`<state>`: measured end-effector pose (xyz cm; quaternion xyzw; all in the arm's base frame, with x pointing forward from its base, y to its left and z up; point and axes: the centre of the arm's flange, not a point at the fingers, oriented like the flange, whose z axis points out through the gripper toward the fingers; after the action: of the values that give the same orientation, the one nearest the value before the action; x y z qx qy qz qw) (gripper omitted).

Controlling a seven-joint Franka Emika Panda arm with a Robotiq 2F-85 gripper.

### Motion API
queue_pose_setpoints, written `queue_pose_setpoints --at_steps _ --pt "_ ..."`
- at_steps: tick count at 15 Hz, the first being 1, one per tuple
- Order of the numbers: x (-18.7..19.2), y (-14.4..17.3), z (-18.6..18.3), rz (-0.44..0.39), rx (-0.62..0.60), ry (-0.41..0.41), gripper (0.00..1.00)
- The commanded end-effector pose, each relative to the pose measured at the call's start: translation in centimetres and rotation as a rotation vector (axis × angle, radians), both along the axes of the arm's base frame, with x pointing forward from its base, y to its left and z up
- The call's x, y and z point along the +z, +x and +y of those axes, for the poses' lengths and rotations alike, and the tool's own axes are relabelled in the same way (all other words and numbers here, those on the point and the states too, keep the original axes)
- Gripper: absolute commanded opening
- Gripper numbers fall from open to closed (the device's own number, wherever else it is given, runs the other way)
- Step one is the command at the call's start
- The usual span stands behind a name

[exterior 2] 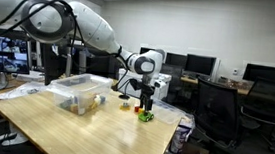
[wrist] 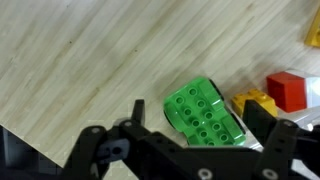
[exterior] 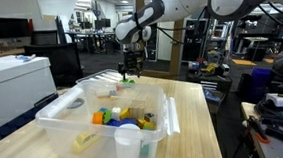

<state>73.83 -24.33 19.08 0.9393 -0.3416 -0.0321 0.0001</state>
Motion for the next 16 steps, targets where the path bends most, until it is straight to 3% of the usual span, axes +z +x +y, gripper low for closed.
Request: queue_pose_setpoints --at_steps 1,4,10,16 --pt "0.0 2.2 0.0 0.062 0.081 0.051 1.00" --pt "0.3 1.7 -0.5 0.119 0.144 0.074 1.00" --pt "0.6 2.6 -3.4 0.027 0.009 0.029 1.00" --pt "-1.2 3.7 -2.4 0.017 0.024 0.018 1.00"
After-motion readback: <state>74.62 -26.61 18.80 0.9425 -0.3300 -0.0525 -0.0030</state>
